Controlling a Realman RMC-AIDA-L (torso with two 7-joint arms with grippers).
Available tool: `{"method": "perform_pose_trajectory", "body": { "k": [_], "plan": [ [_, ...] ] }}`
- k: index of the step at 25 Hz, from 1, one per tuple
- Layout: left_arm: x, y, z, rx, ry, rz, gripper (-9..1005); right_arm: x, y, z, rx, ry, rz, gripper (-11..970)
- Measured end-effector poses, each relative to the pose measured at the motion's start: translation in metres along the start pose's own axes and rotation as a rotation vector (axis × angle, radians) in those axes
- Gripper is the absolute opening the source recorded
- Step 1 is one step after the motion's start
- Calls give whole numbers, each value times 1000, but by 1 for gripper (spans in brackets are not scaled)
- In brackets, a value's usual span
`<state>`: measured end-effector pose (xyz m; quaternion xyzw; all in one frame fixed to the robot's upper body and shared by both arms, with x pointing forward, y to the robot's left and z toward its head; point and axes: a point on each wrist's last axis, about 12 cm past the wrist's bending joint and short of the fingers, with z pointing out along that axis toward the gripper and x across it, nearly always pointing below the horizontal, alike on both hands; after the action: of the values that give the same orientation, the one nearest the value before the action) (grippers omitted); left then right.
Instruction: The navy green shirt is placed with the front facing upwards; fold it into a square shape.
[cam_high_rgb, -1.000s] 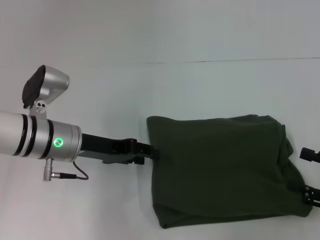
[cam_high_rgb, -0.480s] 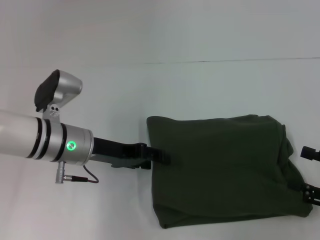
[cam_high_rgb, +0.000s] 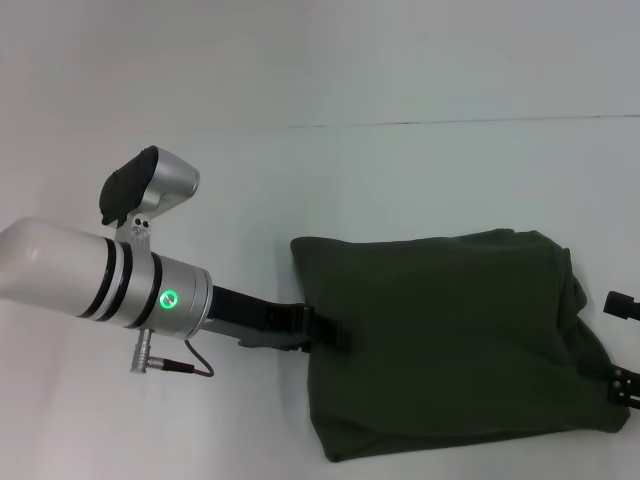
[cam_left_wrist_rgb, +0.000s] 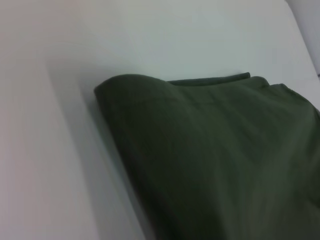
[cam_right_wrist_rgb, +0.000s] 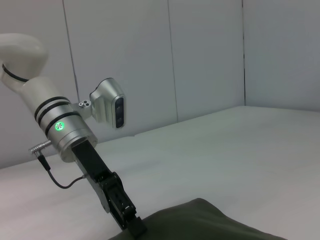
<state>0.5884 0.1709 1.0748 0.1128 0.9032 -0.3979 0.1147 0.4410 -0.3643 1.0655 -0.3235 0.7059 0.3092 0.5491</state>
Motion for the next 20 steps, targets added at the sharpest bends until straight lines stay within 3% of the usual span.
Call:
{"method": "perform_pose_trajectory", "body": {
  "k": [9, 15, 20],
  "plan": [
    [-3, 0, 0, -16, -17, 25, 386, 1, 2, -1, 4, -2, 5, 870],
    [-4, -1, 0, -16, -18, 32, 122, 2, 2, 0, 4, -4, 8, 870],
    [-5, -1, -2, -17, -27, 39, 29, 1, 1, 1, 3, -5, 6, 870]
  ]
}}
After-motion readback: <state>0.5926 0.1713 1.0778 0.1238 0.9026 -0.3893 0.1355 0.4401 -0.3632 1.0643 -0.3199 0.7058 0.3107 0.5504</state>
